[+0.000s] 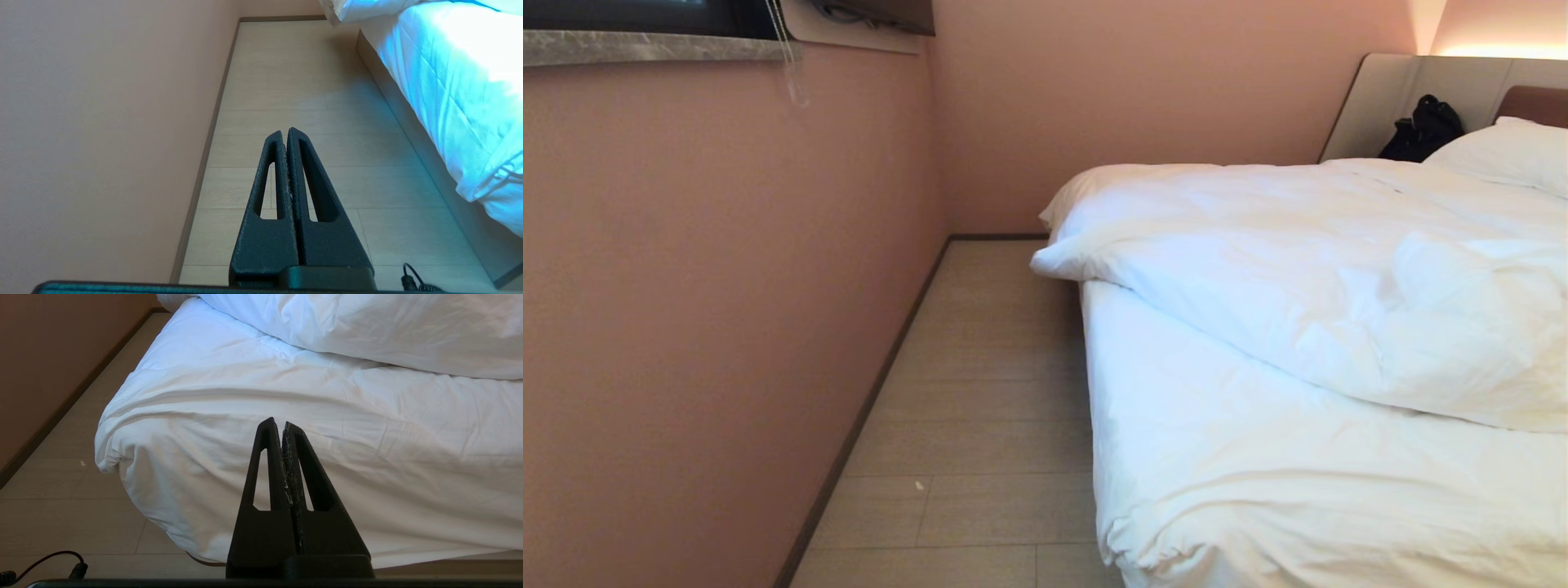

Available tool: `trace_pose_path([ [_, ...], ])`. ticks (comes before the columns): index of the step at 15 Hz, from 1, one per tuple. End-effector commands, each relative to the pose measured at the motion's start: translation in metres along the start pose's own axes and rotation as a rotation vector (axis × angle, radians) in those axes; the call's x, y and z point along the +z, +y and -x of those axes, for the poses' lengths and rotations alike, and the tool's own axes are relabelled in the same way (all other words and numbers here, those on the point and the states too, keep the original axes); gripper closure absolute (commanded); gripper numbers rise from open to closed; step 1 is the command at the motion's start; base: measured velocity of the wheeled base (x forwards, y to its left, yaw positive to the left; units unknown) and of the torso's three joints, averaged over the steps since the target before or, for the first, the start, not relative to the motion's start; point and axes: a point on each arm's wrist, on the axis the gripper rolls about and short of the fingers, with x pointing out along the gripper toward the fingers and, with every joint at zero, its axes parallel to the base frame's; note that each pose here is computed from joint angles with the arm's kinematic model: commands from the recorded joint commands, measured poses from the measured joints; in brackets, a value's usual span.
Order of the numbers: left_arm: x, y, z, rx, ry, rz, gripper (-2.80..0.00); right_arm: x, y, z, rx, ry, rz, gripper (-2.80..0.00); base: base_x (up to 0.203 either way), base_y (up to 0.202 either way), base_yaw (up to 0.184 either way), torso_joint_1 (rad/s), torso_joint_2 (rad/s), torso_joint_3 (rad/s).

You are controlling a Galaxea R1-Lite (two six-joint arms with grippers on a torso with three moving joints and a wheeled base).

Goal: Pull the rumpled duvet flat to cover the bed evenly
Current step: Hold the folded corner of the quilt

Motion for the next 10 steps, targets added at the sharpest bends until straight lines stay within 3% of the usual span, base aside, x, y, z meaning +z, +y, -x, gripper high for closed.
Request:
trace_pose_path([
  [1, 0.0, 0.0, 0.0, 0.0, 0.0, 0.001, 0.0, -0.0001, 0.0, -0.0001, 0.0, 0.002, 0.001, 0.0, 0.0, 0.0, 0.0, 0.0, 0.0, 0.0],
  [10, -0.0001, 0.0, 0.0, -0.001, 0.001, -0.005, 0.0, -0.0001, 0.0, -0.0001, 0.0, 0.002, 0.001, 0.0, 0.0, 0.0, 0.0, 0.0, 0.0, 0.0],
])
